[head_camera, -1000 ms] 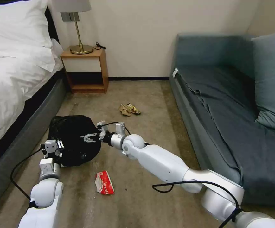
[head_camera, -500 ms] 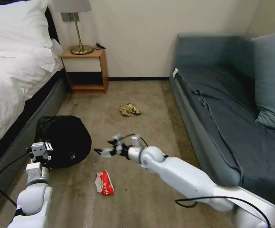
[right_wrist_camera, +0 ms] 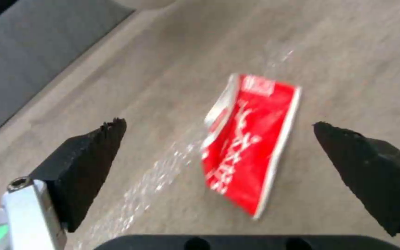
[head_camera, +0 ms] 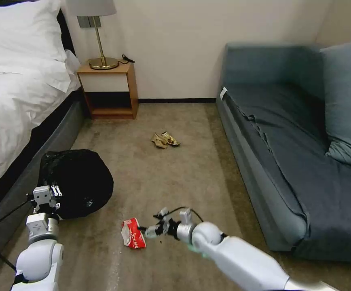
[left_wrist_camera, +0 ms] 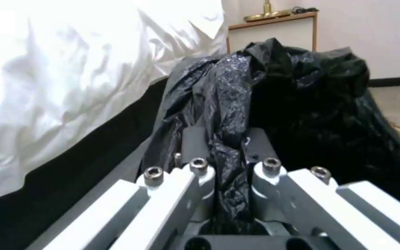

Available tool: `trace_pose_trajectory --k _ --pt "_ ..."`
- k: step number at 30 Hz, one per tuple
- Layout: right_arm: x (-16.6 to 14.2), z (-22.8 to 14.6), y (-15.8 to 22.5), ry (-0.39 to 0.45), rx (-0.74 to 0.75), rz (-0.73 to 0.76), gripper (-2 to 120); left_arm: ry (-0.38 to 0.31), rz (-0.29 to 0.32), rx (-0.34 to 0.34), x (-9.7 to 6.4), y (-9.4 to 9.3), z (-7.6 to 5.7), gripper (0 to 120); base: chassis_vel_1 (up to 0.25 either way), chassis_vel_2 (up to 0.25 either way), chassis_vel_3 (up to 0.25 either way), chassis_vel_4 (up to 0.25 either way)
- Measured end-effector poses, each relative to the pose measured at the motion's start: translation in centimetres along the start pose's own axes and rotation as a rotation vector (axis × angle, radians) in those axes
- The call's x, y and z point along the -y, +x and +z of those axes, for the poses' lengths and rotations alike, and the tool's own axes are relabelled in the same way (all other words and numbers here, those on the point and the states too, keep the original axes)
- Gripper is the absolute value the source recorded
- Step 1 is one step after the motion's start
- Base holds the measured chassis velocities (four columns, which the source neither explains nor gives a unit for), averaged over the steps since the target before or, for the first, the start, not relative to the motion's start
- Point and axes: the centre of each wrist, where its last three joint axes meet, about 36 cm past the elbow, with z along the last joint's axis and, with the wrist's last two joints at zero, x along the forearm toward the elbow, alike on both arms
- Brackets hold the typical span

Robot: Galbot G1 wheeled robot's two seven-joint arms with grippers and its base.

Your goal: Pick up the trash bin, then pick up the garbage on the floor and place it into the trash bin.

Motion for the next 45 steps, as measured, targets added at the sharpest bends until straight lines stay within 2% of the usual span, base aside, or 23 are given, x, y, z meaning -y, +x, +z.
trace_pose_trajectory --k 8,27,34,45 --pt "-1.8 2.3 -2.0 0.017 -0.031 -0.029 100 0.023 -0.005 -0.004 0.6 1.3 -0.4 5 0.0 0.0 0.0 0.0" --pt "-3.2 2.6 -5.9 0.062 -0.086 -0.064 100 0.015 0.014 0.02 1.3 2.9 -0.3 5 0.0 0.0 0.0 0.0" --pt "-2.9 2.8 -6.9 0.089 -0.105 -0.057 100 0.023 0.02 0.028 1.5 3.3 -0.3 5 0.0 0.0 0.0 0.0" --pt "-2.3 2.9 -11.4 0.168 -0.117 -0.017 100 0.027 0.038 0.039 1.5 3.4 -0.1 5 0.0 0.0 0.0 0.0"
